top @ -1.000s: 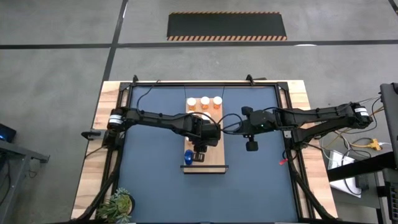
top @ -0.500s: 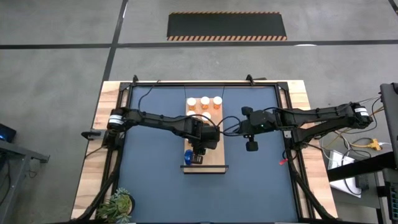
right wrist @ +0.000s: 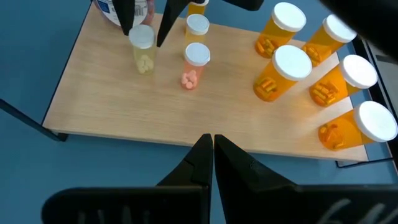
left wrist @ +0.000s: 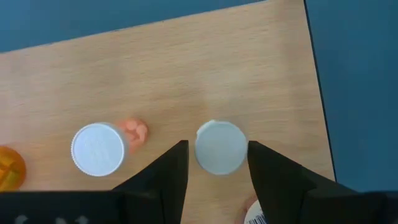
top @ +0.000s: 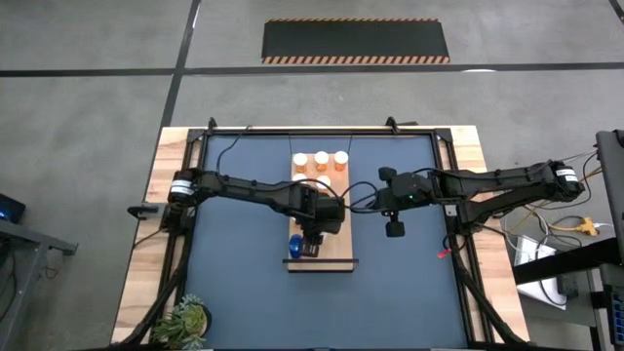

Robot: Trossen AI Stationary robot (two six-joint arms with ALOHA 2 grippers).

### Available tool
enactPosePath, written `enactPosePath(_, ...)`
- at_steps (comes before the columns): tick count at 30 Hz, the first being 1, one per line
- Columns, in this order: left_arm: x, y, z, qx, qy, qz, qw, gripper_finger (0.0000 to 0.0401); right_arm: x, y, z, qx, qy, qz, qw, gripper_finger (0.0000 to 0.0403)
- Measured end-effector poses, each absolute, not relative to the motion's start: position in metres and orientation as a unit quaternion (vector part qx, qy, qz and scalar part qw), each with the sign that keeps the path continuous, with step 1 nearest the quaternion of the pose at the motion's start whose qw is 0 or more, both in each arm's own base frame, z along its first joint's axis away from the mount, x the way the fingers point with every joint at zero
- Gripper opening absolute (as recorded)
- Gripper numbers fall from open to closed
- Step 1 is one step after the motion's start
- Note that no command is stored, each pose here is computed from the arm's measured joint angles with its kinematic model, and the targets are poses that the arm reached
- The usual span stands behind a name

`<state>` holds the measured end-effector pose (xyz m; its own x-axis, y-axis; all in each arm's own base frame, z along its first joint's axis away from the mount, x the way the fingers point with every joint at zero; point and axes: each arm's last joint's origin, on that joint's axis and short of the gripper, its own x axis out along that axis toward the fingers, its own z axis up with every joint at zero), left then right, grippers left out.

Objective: Pick and place medicine bottles onto shelf by color
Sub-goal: Put the small yellow pill bottle on the shelf

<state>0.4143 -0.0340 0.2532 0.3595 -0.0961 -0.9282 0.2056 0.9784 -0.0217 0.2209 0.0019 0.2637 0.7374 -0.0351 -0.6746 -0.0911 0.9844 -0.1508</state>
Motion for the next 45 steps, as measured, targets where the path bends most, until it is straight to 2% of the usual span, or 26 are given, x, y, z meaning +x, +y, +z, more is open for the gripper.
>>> enactPosePath(5,0.413,-0.034,0.261,0.049,0.55,-0.091,0.829,0.015,0.221,0.002,0.264,-0.087,0.362,0.015,0.928,0.0009)
enactPosePath(11,0.398,-0.034,0.299,0.097,0.505,-0.119,0.85,0.015,0.223,0.002,0.262,-0.09,0.344,0.014,0.935,0.0009)
enactPosePath(15,0.38,-0.038,0.335,0.115,0.431,-0.124,0.886,0.015,0.227,0.002,0.261,-0.102,0.312,0.013,0.945,0.0009)
enactPosePath(18,0.367,-0.054,0.348,0.131,0.354,-0.139,0.916,0.015,0.23,0.002,0.263,-0.101,0.299,0.011,0.949,0.0009)
enactPosePath(22,0.344,-0.072,0.334,0.148,0.289,-0.167,0.931,0.015,0.232,0.002,0.263,-0.096,0.284,0.008,0.954,0.0009)
enactPosePath(28,0.316,-0.08,0.309,0.15,0.174,-0.16,0.96,0.015,0.237,0.002,0.255,-0.097,0.264,0.007,0.96,0.0009)
enactPosePath(33,0.289,-0.077,0.296,0.138,0.156,-0.158,0.965,0.015,0.245,0.002,0.251,-0.106,0.244,0.011,0.964,0.0009)
enactPosePath(45,0.238,-0.064,0.301,0.127,0.094,-0.15,0.976,0.015,0.262,0.004,0.266,-0.064,0.227,0.004,0.972,0.0009)
